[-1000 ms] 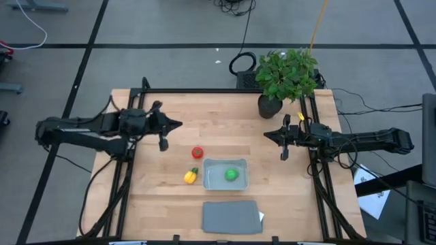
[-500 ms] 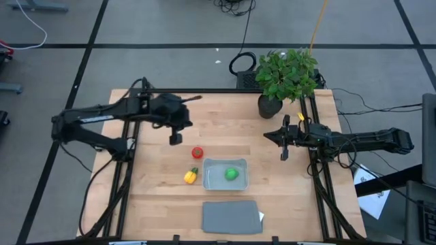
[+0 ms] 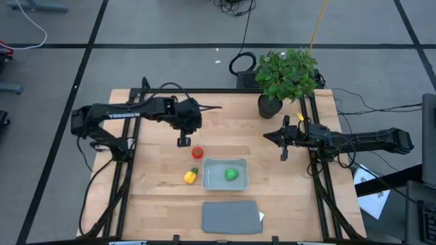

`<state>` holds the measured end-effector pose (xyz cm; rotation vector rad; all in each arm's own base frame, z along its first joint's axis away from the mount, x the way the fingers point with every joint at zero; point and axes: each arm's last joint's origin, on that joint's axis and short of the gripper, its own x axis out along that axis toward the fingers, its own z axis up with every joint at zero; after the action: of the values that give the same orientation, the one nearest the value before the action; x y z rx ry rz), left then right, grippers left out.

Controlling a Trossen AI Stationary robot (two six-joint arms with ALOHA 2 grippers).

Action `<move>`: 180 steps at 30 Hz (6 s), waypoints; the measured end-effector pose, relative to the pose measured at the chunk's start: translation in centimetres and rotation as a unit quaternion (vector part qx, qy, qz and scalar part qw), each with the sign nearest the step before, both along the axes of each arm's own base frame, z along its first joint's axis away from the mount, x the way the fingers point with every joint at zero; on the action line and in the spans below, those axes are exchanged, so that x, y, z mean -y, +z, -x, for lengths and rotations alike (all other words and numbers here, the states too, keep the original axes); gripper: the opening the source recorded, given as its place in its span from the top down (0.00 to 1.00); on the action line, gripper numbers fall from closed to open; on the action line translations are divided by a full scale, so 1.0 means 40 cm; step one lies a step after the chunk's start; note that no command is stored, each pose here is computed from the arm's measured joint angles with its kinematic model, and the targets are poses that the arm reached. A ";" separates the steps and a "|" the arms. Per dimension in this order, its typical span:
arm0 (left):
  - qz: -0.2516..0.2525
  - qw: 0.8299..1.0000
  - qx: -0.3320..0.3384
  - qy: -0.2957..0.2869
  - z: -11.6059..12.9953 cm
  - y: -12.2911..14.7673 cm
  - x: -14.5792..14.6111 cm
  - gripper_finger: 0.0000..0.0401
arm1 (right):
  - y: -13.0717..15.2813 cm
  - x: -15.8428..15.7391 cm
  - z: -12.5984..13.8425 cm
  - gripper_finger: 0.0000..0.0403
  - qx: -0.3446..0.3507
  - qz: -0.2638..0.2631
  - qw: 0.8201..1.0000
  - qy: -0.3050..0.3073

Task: Pick and placing Produce into tupperware
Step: Put the tomato into the bin

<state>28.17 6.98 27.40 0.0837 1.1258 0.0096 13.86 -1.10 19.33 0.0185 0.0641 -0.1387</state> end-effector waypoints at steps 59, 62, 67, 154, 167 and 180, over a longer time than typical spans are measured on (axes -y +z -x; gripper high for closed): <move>0.038 0.995 -0.067 -0.068 -0.075 -0.072 0.151 0.10 | -0.009 0.000 0.001 1.00 -0.017 -0.012 1.000 -0.001; 0.036 0.995 -0.062 -0.072 -0.074 -0.094 0.152 0.10 | -0.009 0.000 0.001 1.00 -0.017 -0.012 1.000 -0.001; 0.039 0.995 -0.059 -0.069 -0.069 -0.126 0.146 0.10 | -0.009 0.000 0.001 1.00 -0.017 -0.012 1.000 -0.001; 0.019 0.992 -0.106 -0.060 -0.058 -0.298 0.107 0.32 | -0.018 0.001 -0.008 1.00 -0.032 -0.001 0.999 0.000; 0.000 0.996 -0.079 -0.045 -0.040 -0.184 0.088 0.35 | -0.017 0.001 -0.013 1.00 -0.028 0.001 1.000 -0.001; -0.013 0.996 -0.050 -0.066 -0.069 -0.086 0.085 0.39 | -0.016 0.001 -0.015 1.00 -0.026 0.001 1.000 -0.001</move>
<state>30.92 3.56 23.96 0.1840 1.2186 -0.0989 14.47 -1.16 18.67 0.0136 0.1151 -0.1407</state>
